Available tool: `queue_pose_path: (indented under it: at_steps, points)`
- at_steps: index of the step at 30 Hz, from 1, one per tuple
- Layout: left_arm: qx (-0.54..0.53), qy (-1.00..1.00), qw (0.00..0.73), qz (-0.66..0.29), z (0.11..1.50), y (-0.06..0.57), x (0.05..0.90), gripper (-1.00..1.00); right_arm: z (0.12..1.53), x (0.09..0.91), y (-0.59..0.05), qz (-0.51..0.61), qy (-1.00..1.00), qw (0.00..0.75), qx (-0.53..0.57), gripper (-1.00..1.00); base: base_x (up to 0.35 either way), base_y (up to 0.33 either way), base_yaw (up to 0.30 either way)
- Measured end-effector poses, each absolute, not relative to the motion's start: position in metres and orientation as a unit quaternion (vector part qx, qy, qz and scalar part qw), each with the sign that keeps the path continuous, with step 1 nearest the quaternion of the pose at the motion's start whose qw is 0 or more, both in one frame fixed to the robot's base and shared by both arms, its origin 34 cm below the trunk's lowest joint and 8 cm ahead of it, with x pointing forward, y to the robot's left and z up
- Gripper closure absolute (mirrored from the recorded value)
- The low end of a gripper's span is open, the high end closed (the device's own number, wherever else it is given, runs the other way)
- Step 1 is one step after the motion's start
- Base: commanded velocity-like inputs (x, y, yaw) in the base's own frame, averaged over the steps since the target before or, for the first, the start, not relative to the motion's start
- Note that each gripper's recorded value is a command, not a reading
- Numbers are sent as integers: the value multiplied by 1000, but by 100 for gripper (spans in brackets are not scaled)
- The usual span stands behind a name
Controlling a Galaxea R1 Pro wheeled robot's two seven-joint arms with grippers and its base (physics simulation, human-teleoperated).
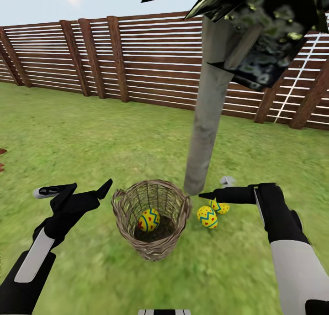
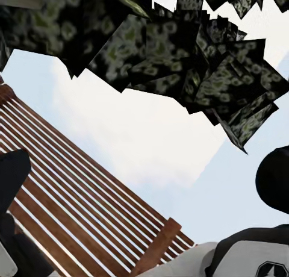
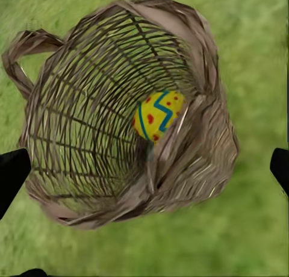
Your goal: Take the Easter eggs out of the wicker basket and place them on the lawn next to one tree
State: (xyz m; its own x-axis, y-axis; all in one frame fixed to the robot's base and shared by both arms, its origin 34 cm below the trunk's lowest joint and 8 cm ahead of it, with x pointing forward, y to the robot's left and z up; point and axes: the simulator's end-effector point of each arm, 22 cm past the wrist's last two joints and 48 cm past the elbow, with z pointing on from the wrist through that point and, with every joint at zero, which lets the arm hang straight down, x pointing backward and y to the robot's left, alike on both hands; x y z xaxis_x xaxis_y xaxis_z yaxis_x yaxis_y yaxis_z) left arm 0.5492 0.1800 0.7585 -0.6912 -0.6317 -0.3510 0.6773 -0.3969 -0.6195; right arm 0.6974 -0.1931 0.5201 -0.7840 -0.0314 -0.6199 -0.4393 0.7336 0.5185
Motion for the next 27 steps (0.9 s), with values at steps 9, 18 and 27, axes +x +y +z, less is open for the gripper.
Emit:
queue_pose_path:
  at_steps: [9,18,27]
  points:
    - [30,386,392,-835,758,180,549,-100,498,709,-143,290,898,302,-132,-100,188,265,0]
    - [30,384,393,-835,758,180,549,-100,460,703,-120,191,925,285,-165,-100,19,27,0]
    - [30,383,392,-836,759,180,549,-100,408,674,-77,98,936,234,-244,-100,37,62,0]
